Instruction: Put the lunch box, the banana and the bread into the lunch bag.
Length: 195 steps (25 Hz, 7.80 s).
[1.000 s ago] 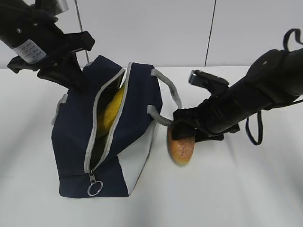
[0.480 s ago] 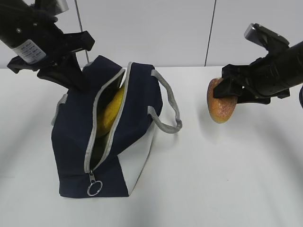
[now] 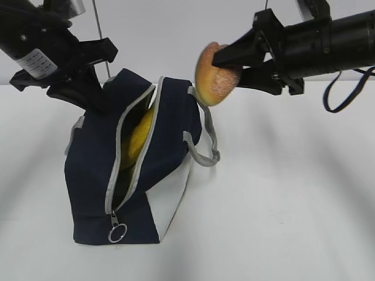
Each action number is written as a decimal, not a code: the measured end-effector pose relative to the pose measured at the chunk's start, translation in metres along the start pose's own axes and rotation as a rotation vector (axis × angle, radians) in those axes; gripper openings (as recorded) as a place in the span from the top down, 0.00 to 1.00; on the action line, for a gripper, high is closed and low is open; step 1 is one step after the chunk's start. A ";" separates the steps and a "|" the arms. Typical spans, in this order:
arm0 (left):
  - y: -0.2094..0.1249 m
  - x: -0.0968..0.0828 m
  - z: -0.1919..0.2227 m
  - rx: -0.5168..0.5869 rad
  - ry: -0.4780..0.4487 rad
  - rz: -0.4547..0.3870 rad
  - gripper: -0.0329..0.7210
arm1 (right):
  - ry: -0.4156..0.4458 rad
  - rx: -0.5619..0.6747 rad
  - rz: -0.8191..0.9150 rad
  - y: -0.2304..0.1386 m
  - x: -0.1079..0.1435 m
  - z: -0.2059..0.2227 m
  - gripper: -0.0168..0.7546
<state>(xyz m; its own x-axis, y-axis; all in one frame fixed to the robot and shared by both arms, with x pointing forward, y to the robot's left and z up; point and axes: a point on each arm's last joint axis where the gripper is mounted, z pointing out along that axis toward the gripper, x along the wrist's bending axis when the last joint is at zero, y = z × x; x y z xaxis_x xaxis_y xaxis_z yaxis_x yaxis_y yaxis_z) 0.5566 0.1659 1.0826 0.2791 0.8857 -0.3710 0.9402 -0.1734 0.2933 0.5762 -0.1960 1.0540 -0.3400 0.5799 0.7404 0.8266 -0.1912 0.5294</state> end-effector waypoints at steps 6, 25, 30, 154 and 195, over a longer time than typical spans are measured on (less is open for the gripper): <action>0.000 -0.001 0.000 -0.003 -0.013 -0.006 0.96 | 0.141 0.018 -0.034 -0.015 0.038 0.032 0.45; 0.000 -0.002 0.000 -0.004 -0.018 -0.009 0.96 | 0.097 0.151 0.080 -0.043 -0.002 0.093 0.27; 0.000 -0.002 0.000 -0.005 -0.019 -0.009 0.96 | 0.135 0.165 0.061 -0.041 0.002 0.093 0.12; 0.039 -0.068 0.052 -0.212 -0.180 0.113 0.91 | -0.486 0.434 -0.325 0.029 0.020 0.038 0.87; -0.050 -0.061 0.005 -0.173 -0.050 0.437 0.35 | -0.166 0.359 -0.503 -0.128 0.037 -0.042 0.50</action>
<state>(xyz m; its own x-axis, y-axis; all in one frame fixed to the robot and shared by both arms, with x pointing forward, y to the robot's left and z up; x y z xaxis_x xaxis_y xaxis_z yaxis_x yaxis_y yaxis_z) 0.4932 0.1189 1.0862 0.6546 0.7229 -0.2211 0.6871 -0.4471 0.5727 0.4388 -0.1830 1.0311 -0.6752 0.6503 0.3481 0.6927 0.3967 0.6024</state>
